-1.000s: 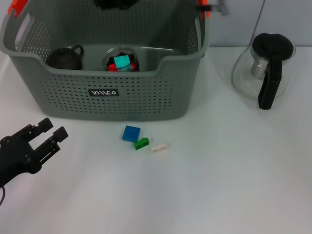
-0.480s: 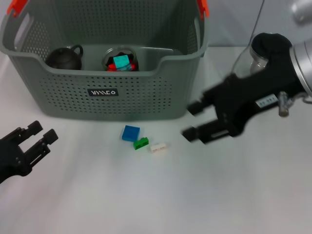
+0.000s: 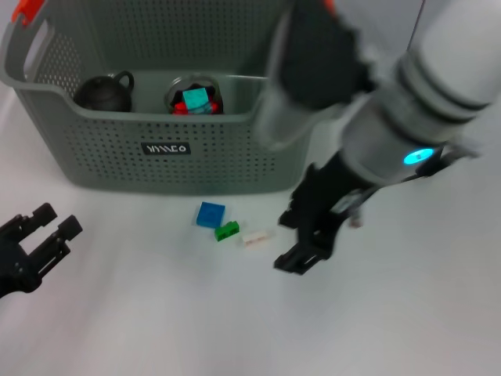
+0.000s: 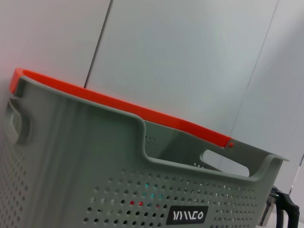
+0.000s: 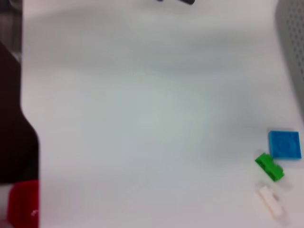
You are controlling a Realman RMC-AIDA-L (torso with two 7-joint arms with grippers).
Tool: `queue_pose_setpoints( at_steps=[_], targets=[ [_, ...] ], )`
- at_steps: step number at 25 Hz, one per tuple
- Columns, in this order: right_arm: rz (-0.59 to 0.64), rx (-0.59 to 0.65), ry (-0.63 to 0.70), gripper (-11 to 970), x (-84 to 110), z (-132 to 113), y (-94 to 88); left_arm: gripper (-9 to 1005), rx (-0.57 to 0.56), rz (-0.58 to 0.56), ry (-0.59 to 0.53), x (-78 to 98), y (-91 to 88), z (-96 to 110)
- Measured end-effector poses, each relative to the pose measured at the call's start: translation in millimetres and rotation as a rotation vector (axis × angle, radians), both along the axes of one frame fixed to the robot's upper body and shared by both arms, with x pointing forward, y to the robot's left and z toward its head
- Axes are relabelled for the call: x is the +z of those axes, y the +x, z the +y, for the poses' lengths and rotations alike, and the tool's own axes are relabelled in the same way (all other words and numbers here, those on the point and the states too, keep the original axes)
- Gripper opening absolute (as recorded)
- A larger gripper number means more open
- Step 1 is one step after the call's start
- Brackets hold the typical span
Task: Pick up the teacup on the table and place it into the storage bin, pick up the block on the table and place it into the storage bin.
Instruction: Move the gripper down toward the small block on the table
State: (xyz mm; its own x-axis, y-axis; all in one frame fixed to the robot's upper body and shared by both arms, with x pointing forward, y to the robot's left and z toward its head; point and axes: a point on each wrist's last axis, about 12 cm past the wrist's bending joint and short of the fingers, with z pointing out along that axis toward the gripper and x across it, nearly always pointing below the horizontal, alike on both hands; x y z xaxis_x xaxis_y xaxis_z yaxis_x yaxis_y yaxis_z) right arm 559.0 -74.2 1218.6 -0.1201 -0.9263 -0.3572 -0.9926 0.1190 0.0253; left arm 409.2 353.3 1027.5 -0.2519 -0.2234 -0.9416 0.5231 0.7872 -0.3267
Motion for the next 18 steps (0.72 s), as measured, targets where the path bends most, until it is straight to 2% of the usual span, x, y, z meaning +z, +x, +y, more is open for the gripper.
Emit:
queue_pose_setpoints(
  at_steps=[4, 7, 12, 18],
  targets=[
    [-0.018, -0.006, -0.074, 610, -30.6, 26.9, 10.8, 530, 0.003, 0.002, 0.000, -0.6, -1.2, 0.1],
    [-0.044, -0.046, -0.093, 609, -54.7, 37.8, 20.7, 530, 0.001, 0.002, -0.002, -0.9, -0.9, -1.1],
    [-0.070, -0.119, -0.001, 607, -67.7, 44.7, 32.1, 529, 0.002, 0.004, -0.003, -1.4, 1.0, -2.0],
    [-0.058, -0.171, 0.013, 606, -85.3, 38.0, 38.3, 529, 0.003, 0.006, -0.005, -2.1, 1.3, -2.9]
  ],
)
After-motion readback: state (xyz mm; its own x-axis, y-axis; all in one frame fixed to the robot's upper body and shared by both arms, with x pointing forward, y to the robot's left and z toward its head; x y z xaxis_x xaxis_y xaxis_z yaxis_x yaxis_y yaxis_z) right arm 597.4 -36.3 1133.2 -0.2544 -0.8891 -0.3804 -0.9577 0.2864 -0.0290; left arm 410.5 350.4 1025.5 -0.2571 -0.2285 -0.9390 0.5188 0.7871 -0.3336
